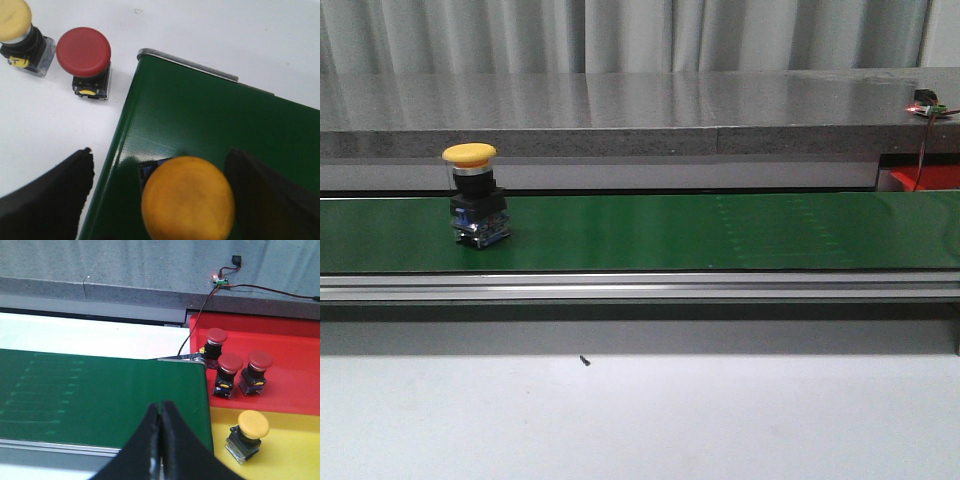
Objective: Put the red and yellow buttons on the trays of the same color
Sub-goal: 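Grasp a second yellow button with the left gripper and lift it, then lower the yellow button onto the belt's start and open the left gripper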
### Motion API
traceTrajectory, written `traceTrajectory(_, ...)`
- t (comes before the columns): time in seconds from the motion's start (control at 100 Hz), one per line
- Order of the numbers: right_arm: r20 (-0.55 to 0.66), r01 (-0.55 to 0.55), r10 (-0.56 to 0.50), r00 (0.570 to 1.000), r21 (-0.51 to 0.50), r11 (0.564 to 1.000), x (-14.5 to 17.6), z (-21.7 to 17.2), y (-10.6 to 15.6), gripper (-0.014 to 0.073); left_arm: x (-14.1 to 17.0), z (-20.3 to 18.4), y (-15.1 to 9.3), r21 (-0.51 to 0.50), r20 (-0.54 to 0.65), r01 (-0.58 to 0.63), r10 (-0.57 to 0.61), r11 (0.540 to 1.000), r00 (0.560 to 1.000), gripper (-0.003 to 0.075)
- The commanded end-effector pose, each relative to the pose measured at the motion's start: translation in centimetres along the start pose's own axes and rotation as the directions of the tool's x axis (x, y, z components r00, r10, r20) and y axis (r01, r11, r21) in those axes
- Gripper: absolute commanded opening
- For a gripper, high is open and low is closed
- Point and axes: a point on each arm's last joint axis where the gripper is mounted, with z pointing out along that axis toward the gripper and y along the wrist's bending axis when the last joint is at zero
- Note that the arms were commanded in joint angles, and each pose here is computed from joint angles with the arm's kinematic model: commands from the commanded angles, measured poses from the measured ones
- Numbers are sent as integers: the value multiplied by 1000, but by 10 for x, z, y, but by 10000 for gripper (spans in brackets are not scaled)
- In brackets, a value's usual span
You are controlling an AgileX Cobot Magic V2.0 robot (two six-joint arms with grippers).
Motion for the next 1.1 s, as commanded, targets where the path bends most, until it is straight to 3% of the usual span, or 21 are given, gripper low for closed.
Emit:
traceTrajectory(0.0, 95, 0, -3, 995, 25, 1000, -15, -3, -2, -121, -16, -28, -9, 10, 123, -10, 8, 1000, 992, 547)
traceTrajectory(0.29, 95, 0, -3, 995, 25, 1000, -15, -3, -2, -121, -7, -68, -35, 53, 179, -103, 92, 993, 980, 542)
traceTrajectory(0.38, 95, 0, -3, 995, 25, 1000, -15, -3, -2, -121, 3, -80, -45, 70, 195, -131, 115, 989, 974, 498)
traceTrajectory(0.48, 95, 0, -3, 995, 25, 1000, -15, -3, -2, -121, 17, -89, -55, 91, 202, -161, 140, 983, 969, 376)
traceTrajectory(0.69, 95, 0, -3, 995, 25, 1000, -15, -3, -2, -121, 51, -107, -73, 135, 216, -252, 220, 958, 951, -22)
traceTrajectory(1.09, 95, 0, -3, 995, 25, 1000, -15, -3, -2, -121, 107, -134, -84, 200, 262, -336, 280, 920, 923, -20)
